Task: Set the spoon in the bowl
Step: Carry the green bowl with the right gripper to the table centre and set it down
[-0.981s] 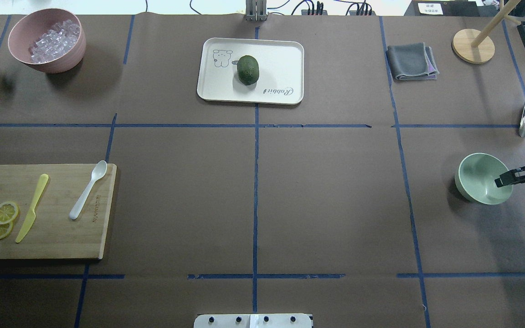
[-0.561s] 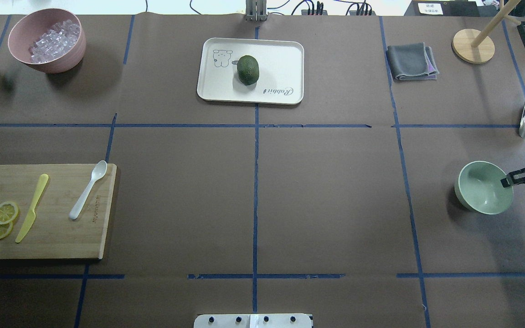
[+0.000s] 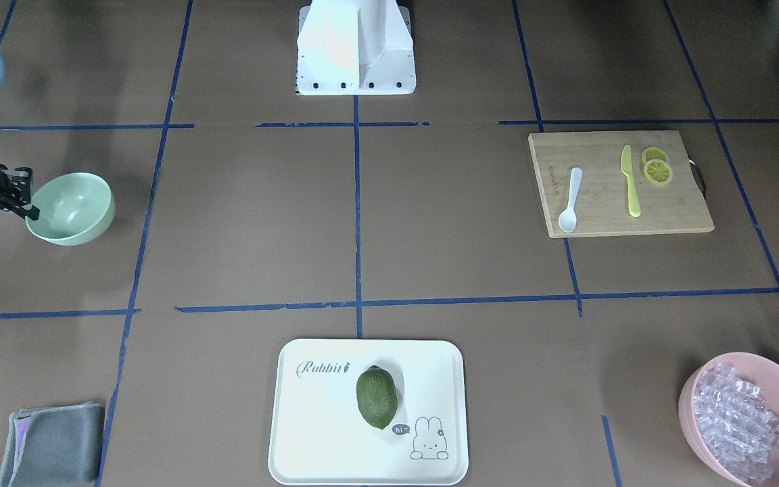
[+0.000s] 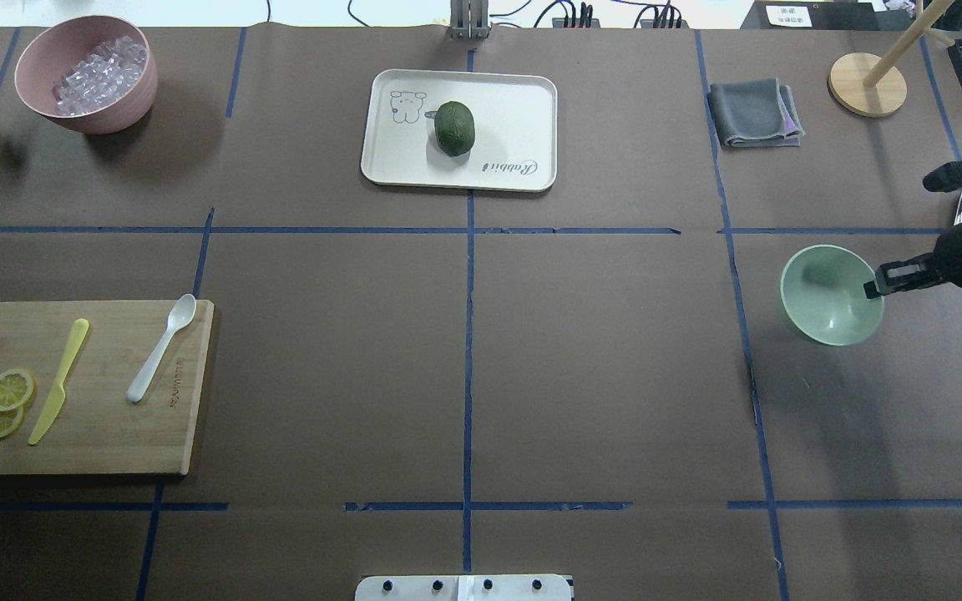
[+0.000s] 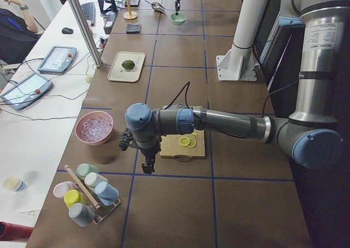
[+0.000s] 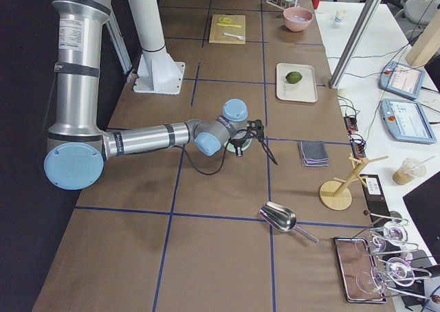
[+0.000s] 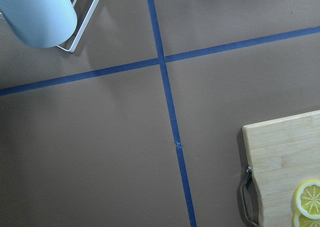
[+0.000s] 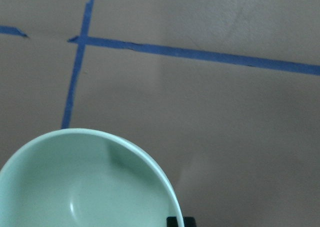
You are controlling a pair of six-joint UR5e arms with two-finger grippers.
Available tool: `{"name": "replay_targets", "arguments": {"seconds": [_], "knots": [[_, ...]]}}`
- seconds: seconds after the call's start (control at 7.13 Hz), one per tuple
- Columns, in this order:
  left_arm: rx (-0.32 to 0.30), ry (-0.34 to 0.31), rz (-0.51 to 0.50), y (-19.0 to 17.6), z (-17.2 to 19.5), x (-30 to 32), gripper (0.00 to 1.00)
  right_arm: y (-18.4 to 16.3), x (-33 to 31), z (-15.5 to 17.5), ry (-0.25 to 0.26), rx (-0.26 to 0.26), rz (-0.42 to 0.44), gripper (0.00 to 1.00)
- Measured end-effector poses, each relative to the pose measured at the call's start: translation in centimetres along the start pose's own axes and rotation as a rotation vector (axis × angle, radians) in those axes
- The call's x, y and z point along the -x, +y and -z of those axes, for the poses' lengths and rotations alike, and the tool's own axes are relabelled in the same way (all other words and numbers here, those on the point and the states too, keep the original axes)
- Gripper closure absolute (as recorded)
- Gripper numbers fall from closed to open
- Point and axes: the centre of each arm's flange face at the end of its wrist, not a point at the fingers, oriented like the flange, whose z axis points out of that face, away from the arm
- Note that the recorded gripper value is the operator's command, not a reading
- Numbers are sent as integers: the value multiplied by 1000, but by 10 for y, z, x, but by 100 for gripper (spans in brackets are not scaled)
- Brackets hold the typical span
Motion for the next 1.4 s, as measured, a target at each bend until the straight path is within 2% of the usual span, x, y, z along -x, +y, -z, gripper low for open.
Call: {"name": "replay_targets", "arguments": {"seconds": [0.28,0.56,0.7,0.98,1.26,1.4], "knots": [[-1,0,-1,0,1,-1,0,-31,94,-11,-43,17,-107,100],[-1,1,-1,0,0,-1,0,-43,221,-38,-44,34,-213,100],[0,1,0,0,0,-1,0,-37,283,-51,-24,42,-253,100],[3,2,0,0,-1,-2,0,-13,393,-81,5,24,-318,100],[8,15,-4,0,-5,-5,0,3,445,-107,21,18,-339,98],[7,36,-4,-1,-6,-7,0,6,451,-114,29,17,-340,84]]}}
